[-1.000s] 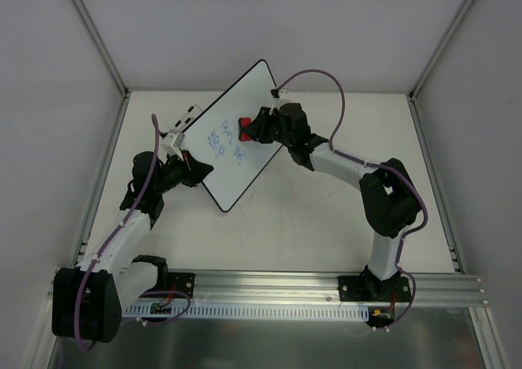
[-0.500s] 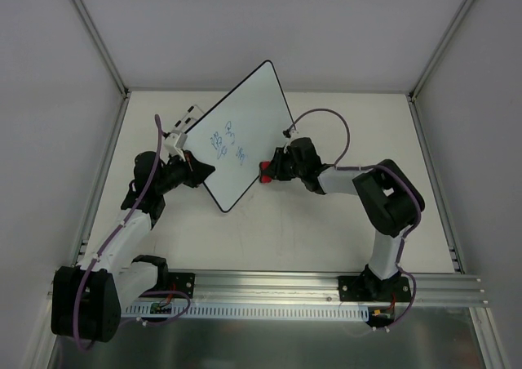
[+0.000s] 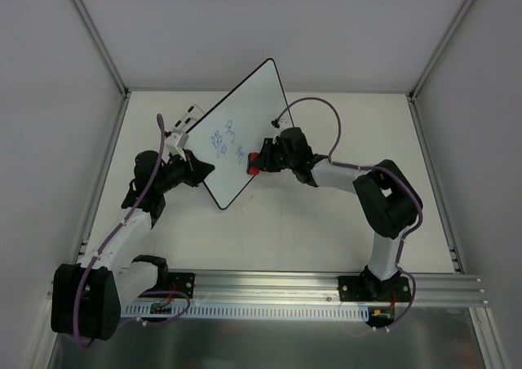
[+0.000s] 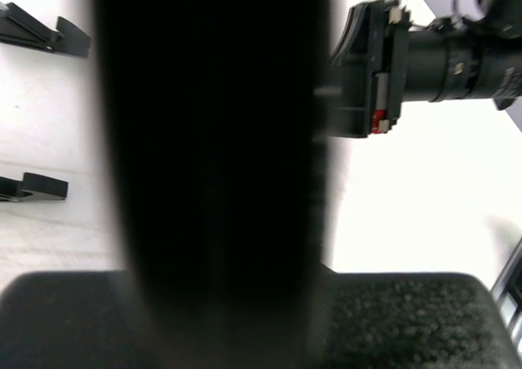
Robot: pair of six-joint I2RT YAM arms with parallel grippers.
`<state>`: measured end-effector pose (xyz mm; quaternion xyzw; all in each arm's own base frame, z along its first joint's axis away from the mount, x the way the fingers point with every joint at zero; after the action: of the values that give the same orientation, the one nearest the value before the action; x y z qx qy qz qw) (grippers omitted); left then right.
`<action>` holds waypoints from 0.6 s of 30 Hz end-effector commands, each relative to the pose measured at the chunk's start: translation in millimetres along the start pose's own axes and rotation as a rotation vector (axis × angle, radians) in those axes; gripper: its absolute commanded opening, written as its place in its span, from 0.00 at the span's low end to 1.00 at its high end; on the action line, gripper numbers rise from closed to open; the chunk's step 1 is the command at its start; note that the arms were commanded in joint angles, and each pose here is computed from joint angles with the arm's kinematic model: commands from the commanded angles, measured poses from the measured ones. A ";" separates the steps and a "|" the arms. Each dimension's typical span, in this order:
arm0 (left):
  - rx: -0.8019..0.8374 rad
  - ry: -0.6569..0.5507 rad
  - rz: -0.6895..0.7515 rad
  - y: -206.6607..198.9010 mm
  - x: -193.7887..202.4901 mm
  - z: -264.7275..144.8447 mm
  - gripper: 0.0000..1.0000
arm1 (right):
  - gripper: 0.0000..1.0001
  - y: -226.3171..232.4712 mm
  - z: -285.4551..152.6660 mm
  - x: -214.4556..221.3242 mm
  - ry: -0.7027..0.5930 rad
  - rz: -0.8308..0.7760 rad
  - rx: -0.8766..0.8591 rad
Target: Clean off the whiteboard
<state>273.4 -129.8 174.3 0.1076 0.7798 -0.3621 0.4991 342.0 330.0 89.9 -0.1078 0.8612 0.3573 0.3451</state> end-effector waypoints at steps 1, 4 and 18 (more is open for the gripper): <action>0.200 0.154 -0.071 -37.4 26.5 -4.6 0.00 | 0.00 84.5 -16.0 -76.6 -0.218 -0.068 -0.196; 0.202 0.154 -0.069 -38.2 26.3 -4.2 0.00 | 0.00 101.7 -18.8 -92.1 -0.255 -0.067 -0.225; 0.202 0.156 -0.069 -38.3 26.5 -3.5 0.00 | 0.00 124.8 -22.4 -117.6 -0.328 -0.011 -0.264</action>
<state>277.2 -126.9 174.3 0.0848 0.7843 -0.3559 0.5010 363.6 387.4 203.1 -0.1071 0.7844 0.4419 0.4219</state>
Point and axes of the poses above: each gripper's point midway between its finger pads, its own z axis out along the fingers, its own y axis along the line the jaws close on, x = y × z, the point moved 3 cm from there along -z, back along the fingers, and after that the axes turned 2 degrees about -z, right-handed, at the moved point
